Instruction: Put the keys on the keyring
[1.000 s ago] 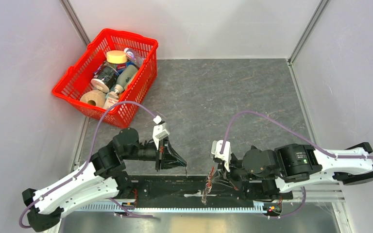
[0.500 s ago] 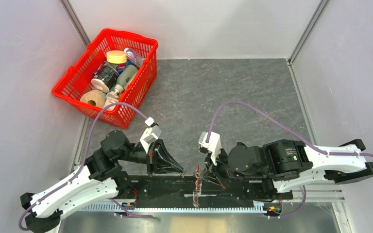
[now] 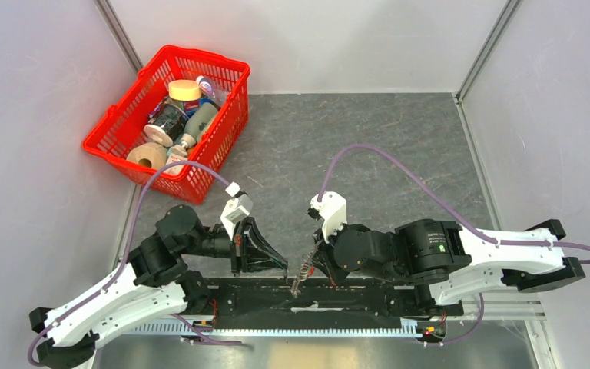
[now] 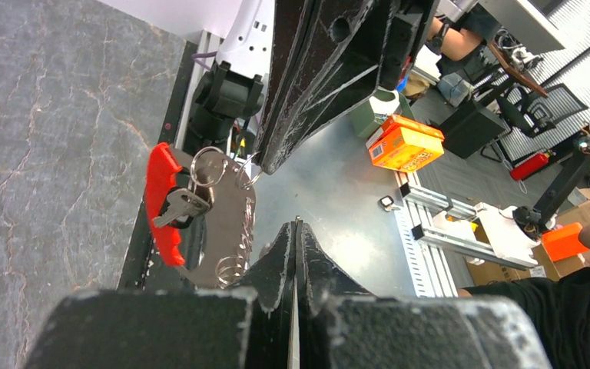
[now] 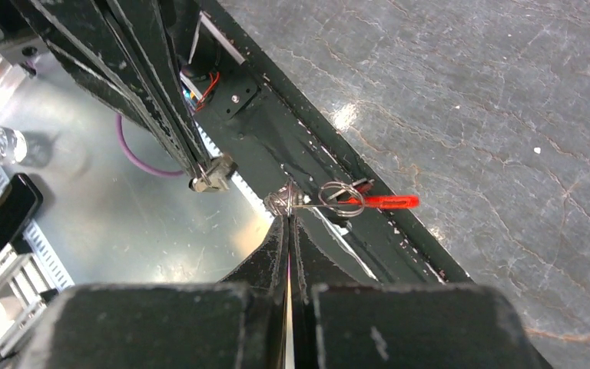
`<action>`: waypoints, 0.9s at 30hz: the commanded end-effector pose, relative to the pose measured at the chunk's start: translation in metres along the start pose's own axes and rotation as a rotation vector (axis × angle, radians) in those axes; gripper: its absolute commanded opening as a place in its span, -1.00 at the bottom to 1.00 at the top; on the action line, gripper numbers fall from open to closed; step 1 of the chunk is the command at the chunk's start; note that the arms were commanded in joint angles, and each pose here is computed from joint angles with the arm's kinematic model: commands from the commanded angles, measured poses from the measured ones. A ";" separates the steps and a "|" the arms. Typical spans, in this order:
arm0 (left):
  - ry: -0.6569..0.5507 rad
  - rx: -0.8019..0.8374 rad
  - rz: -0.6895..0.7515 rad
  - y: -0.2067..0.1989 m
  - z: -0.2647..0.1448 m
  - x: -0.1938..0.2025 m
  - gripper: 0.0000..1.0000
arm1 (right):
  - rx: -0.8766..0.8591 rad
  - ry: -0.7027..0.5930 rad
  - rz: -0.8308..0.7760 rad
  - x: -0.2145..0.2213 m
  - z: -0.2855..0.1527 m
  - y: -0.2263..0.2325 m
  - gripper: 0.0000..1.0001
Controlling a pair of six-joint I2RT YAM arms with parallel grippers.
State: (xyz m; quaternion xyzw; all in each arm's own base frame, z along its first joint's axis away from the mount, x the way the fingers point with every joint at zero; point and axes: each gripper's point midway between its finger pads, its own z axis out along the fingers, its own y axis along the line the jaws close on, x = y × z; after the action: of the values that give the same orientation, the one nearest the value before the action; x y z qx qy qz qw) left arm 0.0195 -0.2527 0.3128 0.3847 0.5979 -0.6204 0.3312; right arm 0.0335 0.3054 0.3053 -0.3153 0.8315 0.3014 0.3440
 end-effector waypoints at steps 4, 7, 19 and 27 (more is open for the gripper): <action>-0.016 -0.024 0.015 0.001 0.000 -0.010 -0.95 | -0.004 -0.107 0.153 -0.030 -0.012 0.003 -1.00; -0.022 -0.029 0.008 0.002 0.002 -0.011 -0.95 | 0.002 -0.109 0.160 -0.031 -0.010 0.003 -1.00; 0.008 -0.048 0.003 0.013 0.014 -0.015 -0.96 | -0.010 -0.094 0.123 -0.030 0.000 0.013 -1.00; 0.006 -0.040 0.012 0.011 0.014 -0.017 -0.95 | -0.001 -0.092 0.104 -0.028 0.002 0.010 -1.00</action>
State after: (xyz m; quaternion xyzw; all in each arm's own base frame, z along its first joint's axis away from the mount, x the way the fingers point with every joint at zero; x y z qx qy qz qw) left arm 0.0371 -0.2693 0.2980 0.3695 0.6402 -0.5973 0.3113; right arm 0.0359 0.3154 0.3045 -0.2799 0.8442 0.3051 0.3405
